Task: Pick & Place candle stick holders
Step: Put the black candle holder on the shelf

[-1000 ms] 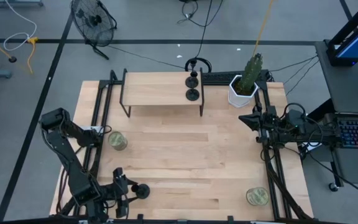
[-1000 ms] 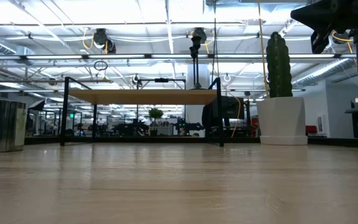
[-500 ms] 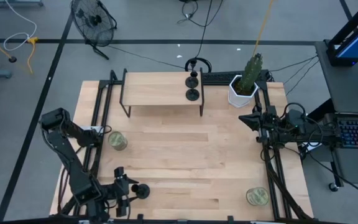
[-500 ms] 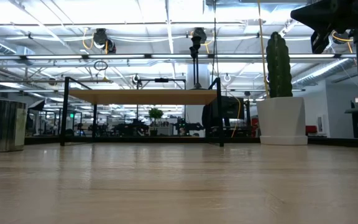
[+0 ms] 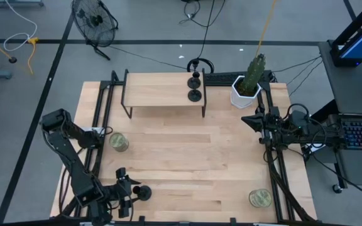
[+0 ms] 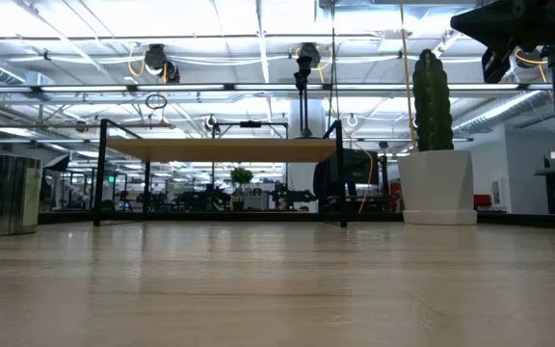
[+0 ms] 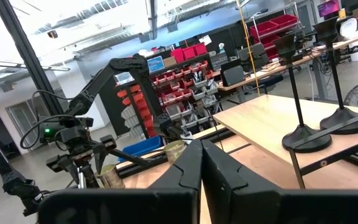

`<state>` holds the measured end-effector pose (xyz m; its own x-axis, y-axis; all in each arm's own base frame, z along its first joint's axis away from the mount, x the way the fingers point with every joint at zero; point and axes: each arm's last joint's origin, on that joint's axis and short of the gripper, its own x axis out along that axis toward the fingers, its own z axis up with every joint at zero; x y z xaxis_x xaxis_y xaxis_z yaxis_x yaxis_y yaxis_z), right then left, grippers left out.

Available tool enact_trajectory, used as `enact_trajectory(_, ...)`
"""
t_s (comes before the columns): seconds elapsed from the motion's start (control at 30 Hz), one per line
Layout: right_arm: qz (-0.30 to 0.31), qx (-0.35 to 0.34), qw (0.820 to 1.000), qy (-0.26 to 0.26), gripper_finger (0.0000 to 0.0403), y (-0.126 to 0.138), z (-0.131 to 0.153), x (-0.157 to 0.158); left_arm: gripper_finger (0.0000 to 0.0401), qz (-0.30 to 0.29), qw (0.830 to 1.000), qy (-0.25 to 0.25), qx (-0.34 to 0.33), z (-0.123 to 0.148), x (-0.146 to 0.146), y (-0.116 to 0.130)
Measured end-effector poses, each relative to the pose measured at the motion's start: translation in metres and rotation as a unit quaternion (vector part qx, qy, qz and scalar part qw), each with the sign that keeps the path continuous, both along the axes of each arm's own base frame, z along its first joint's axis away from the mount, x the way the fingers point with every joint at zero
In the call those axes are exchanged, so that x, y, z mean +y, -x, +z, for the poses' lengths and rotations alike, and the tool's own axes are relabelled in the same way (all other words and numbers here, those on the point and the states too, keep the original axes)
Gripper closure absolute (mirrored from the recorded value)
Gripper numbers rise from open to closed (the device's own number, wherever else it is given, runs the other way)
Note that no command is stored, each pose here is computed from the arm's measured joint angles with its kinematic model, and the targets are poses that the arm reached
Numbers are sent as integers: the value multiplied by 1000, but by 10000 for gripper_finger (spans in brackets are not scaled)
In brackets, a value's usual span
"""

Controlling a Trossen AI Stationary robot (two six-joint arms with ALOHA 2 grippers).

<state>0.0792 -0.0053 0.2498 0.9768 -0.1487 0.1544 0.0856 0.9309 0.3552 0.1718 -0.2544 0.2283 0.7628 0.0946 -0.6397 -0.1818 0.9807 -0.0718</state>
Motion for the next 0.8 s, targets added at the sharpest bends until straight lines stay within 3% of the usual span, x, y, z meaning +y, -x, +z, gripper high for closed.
enact_trajectory(0.43,0,0,1000,0,403,0,0,0,140,1,1000,0,0,0,0,0)
enact_trajectory(0.8,0,0,1000,0,403,0,0,0,240,2,1000,4,-1,0,0,0)
